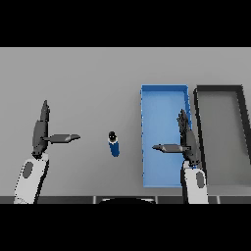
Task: Pick up the blue pipe and place it into the blue bin.
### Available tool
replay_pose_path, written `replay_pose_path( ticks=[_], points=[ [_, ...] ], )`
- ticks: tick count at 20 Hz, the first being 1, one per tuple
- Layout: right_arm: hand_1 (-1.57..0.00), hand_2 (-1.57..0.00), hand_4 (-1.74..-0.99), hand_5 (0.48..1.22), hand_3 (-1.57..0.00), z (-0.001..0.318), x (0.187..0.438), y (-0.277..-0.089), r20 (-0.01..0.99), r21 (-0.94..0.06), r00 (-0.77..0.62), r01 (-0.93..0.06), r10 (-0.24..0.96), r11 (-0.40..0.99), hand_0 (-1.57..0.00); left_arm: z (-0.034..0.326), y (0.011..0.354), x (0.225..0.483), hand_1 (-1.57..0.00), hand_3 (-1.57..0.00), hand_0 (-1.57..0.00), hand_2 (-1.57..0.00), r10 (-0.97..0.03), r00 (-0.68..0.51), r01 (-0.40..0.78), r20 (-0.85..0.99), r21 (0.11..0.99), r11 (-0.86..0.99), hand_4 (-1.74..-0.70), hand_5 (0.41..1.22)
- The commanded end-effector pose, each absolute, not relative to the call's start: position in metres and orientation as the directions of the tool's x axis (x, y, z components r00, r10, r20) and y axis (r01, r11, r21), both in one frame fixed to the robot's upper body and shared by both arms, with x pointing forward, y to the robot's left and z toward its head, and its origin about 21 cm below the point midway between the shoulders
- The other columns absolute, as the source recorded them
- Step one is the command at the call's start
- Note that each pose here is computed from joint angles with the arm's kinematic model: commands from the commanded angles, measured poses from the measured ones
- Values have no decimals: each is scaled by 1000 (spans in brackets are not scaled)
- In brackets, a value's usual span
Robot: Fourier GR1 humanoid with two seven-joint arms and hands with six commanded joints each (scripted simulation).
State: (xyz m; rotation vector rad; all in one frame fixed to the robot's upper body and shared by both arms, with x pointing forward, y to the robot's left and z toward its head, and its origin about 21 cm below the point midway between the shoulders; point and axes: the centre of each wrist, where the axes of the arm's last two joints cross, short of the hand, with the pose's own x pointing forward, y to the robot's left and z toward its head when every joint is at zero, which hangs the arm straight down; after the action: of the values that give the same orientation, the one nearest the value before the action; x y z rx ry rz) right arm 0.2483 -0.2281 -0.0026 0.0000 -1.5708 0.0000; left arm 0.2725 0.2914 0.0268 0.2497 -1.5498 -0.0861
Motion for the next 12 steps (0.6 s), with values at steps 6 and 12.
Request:
replay_pose_path(
  ticks=[6, 12],
  points=[
    [1, 1, -1222, 603, 1, -2, 242, -239, 1000, -6, -6, 7, 6, 1000, 1, 25, 281, 265, 1, 1, 1, 1, -215, 4, -93, 977, 214, 972, -1006, 586],
    [1, 1, -1231, 599, 1, 9, 217, -250, 972, -225, -101, -127, 213, 966, 1, 27, 309, 247, 1, 1, 1, 1, -368, -63, 196, 928, 373, 907, -1007, 587]
  ],
)
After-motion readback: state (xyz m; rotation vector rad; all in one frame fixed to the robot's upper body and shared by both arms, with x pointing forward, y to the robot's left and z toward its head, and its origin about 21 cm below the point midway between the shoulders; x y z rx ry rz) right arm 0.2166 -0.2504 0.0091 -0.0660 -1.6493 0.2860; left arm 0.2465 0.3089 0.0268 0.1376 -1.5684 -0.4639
